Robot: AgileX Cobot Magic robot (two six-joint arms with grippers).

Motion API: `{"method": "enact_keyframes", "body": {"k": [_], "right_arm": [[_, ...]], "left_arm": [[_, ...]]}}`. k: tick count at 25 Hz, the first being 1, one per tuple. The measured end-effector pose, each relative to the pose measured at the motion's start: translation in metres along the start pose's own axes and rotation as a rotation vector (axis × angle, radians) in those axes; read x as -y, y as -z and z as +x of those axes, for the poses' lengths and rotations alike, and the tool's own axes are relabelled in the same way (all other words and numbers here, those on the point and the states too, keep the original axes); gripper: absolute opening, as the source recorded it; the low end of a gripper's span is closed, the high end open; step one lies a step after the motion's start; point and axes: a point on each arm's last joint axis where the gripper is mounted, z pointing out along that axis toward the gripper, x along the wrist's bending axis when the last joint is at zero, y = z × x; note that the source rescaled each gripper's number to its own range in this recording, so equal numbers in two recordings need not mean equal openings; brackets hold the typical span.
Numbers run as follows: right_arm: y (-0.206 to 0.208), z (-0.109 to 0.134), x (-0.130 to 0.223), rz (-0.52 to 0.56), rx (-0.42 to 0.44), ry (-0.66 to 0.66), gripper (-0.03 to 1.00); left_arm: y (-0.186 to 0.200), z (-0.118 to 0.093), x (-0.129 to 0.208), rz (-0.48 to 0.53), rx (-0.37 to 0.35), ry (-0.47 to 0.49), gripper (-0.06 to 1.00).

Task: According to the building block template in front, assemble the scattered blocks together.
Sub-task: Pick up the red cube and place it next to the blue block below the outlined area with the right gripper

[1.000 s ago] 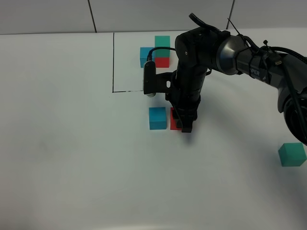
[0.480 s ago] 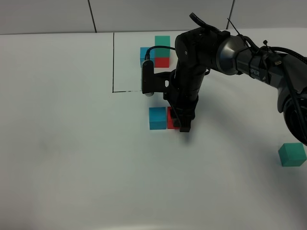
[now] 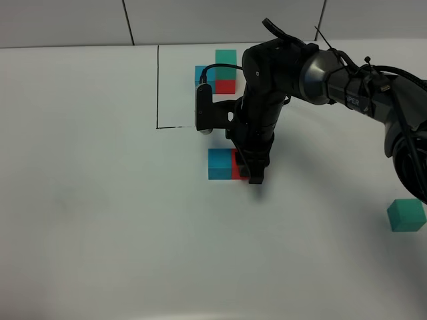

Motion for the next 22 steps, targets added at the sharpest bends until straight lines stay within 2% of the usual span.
{"method": "enact_keyframes", "body": {"k": [18, 20, 22], "right_arm": [[-0.0010, 0.0003, -0.0003, 0.003, -0.001, 0.005, 0.00], [-0.0015, 0.0003, -0.0007, 0.002, 0.001, 0.006, 0.07], [-0.0059, 0.0010, -0.0006, 0.007, -0.006, 0.006, 0.26]], "left_arm": [[0.0000, 0.0000, 0.0000, 0.000, 0.000, 0.000, 0.76], [0.0000, 0.0000, 0.0000, 0.000, 0.000, 0.000, 0.76], [0.0000, 0.0000, 0.0000, 0.000, 0.000, 0.000, 0.76]]}}
